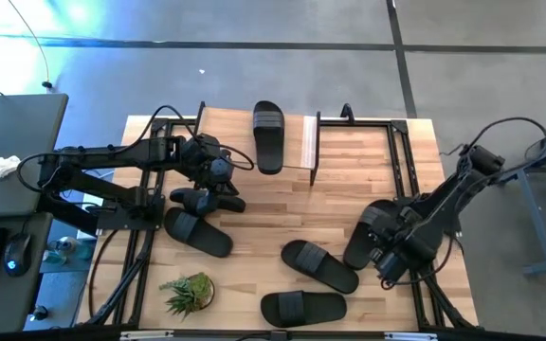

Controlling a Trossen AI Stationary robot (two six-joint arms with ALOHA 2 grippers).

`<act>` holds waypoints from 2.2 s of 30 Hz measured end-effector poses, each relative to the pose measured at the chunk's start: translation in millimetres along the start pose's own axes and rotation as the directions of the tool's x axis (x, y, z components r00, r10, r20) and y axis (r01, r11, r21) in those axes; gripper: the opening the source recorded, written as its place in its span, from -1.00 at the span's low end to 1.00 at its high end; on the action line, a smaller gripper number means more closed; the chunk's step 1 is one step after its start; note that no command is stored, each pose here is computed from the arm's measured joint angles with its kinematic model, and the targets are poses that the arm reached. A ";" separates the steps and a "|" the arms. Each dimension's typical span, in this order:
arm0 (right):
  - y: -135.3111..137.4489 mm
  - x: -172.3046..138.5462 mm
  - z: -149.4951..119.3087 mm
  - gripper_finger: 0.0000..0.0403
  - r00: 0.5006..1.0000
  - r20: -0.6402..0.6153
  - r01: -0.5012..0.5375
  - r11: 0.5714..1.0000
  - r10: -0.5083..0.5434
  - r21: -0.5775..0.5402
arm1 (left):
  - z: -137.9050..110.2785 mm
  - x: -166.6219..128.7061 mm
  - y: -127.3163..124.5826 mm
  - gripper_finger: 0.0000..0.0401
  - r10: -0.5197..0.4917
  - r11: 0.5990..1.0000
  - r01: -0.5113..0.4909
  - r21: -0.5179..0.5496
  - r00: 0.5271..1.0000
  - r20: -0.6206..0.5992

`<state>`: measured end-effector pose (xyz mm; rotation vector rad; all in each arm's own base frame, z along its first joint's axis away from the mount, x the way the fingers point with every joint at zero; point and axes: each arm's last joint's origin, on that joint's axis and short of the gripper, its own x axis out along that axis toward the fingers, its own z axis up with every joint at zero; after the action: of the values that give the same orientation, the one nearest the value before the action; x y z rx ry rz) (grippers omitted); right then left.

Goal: Pick and place slides into the shelf
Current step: Put the black slide on the shelf

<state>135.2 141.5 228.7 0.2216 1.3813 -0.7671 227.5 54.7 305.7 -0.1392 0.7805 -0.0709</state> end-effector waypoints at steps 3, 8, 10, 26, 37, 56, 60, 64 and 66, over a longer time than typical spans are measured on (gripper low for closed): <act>4.9 7.9 0.8 -0.18 0.999 -0.006 0.043 0.999 -0.043 -0.007 | 0.0 0.0 0.1 -1.00 0.004 1.000 -0.004 0.000 1.000 0.000; 11.2 17.3 -0.1 -0.18 0.993 -0.019 0.120 0.993 -0.120 -0.019 | 0.0 0.0 0.0 -1.00 0.003 1.000 -0.003 0.000 1.000 0.000; 13.9 20.8 -0.5 -0.18 0.988 -0.010 0.156 0.987 -0.157 -0.025 | 0.0 0.0 0.0 -1.00 0.003 1.000 -0.003 0.000 1.000 0.000; 34.0 54.4 10.9 -0.18 0.914 -0.032 0.404 0.915 -0.404 -0.010 | 0.0 0.0 0.0 -1.00 0.004 1.000 -0.004 0.000 1.000 -0.001; 32.8 63.2 21.4 -0.33 0.867 -0.034 0.498 0.863 -0.497 0.089 | 0.0 0.0 0.0 -1.00 0.004 1.000 -0.004 -0.001 1.000 -0.001; 34.1 48.8 26.1 -0.99 0.905 -0.011 0.414 0.874 -0.425 0.256 | -0.1 0.0 -0.3 -1.00 -0.010 1.000 0.010 -0.023 1.000 0.000; 32.1 31.8 32.2 -0.99 0.934 0.053 0.323 0.896 -0.354 0.304 | 0.0 -0.5 -1.4 -1.00 -0.044 0.999 0.044 -0.031 0.999 0.005; 28.0 10.8 39.3 -1.00 0.955 0.134 0.213 0.927 -0.264 0.308 | 0.2 -3.2 -3.6 -1.00 -0.088 0.996 0.089 -0.029 0.996 0.018; 24.8 -1.6 43.4 -1.00 0.960 0.180 0.154 0.942 -0.214 0.299 | 0.6 -4.9 -4.6 -1.00 -0.106 0.994 0.107 -0.026 0.994 0.028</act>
<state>184.7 136.0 232.2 0.2277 1.0979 -1.1161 224.4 50.8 310.2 -0.2080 0.7477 -0.1591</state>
